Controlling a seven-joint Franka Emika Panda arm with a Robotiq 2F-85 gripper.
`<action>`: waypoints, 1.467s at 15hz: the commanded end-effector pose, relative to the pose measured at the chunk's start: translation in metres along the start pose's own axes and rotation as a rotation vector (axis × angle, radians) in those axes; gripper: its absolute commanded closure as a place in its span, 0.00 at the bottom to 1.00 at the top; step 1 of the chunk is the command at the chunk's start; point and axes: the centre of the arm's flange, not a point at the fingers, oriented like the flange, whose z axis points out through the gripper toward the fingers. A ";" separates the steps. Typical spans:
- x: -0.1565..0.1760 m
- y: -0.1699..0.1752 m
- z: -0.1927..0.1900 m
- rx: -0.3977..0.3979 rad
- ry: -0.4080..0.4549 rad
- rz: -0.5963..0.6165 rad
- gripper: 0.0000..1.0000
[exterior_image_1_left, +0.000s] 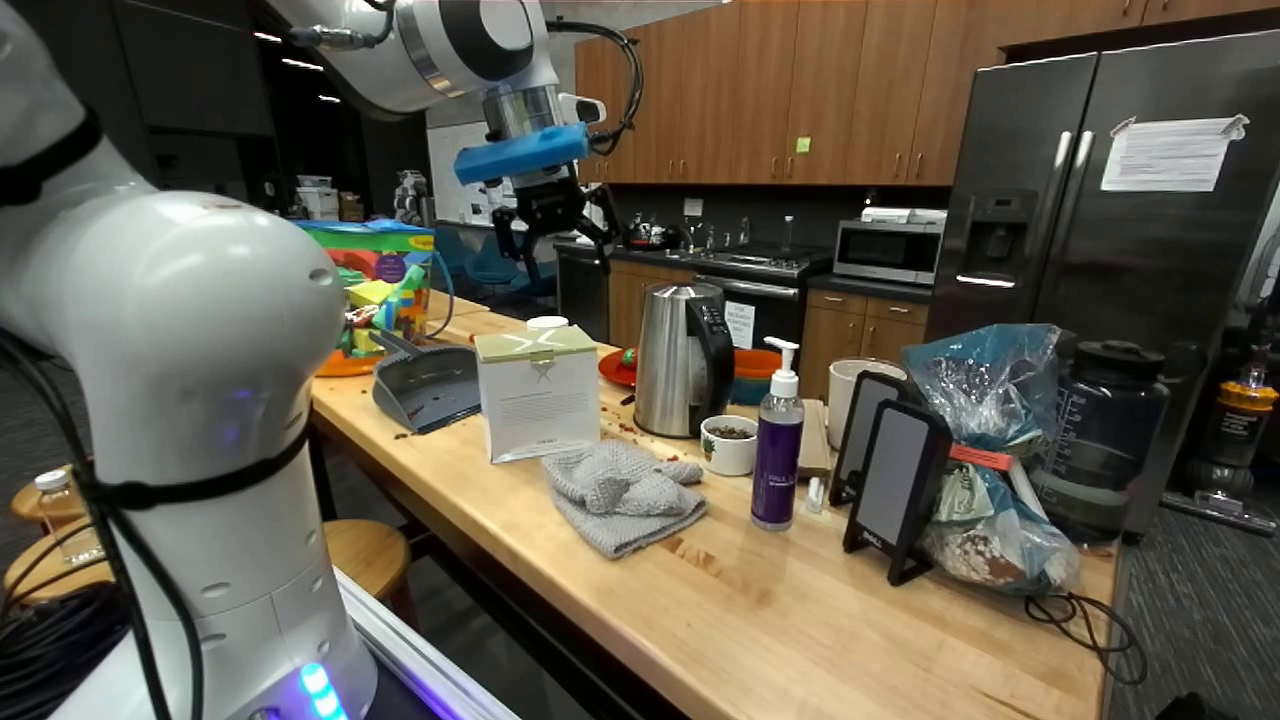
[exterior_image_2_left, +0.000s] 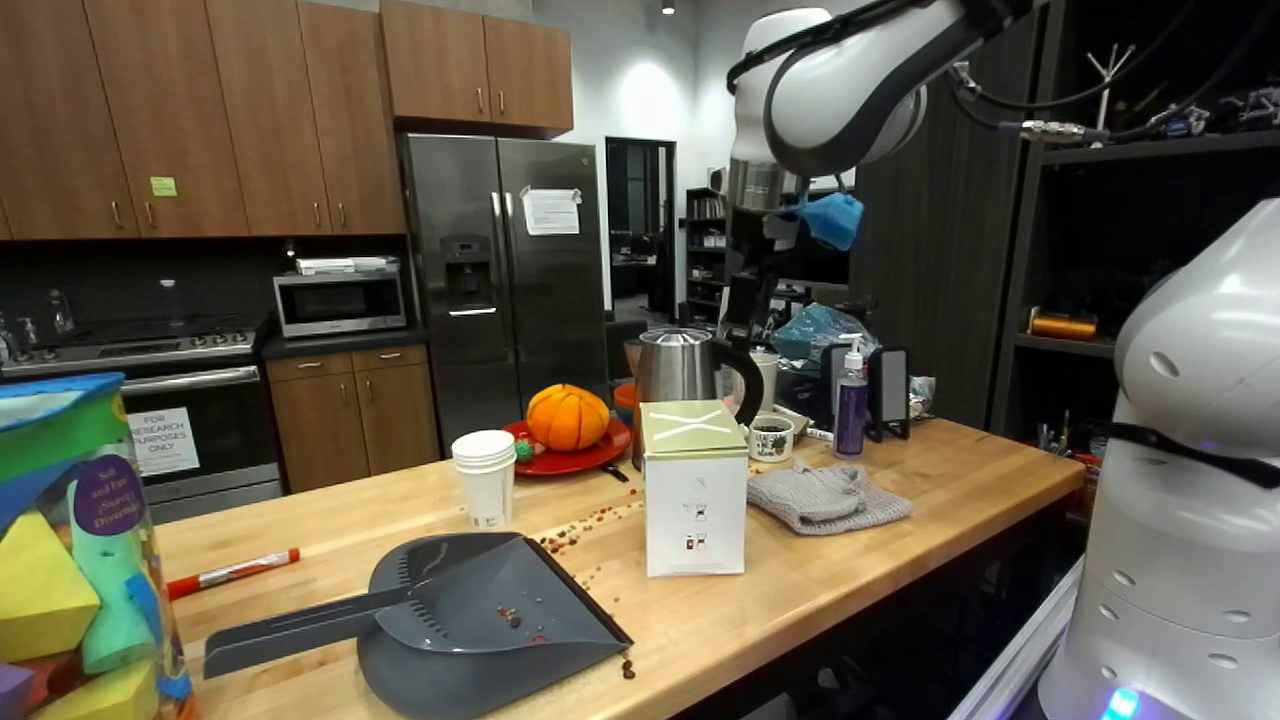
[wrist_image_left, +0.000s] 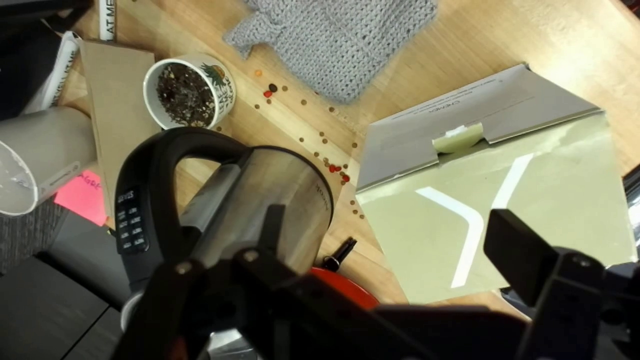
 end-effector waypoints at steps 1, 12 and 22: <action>0.001 0.007 -0.001 0.014 -0.072 -0.035 0.00; -0.039 0.033 0.016 0.126 -0.266 -0.005 0.00; -0.038 0.025 0.089 0.363 -0.218 0.150 0.00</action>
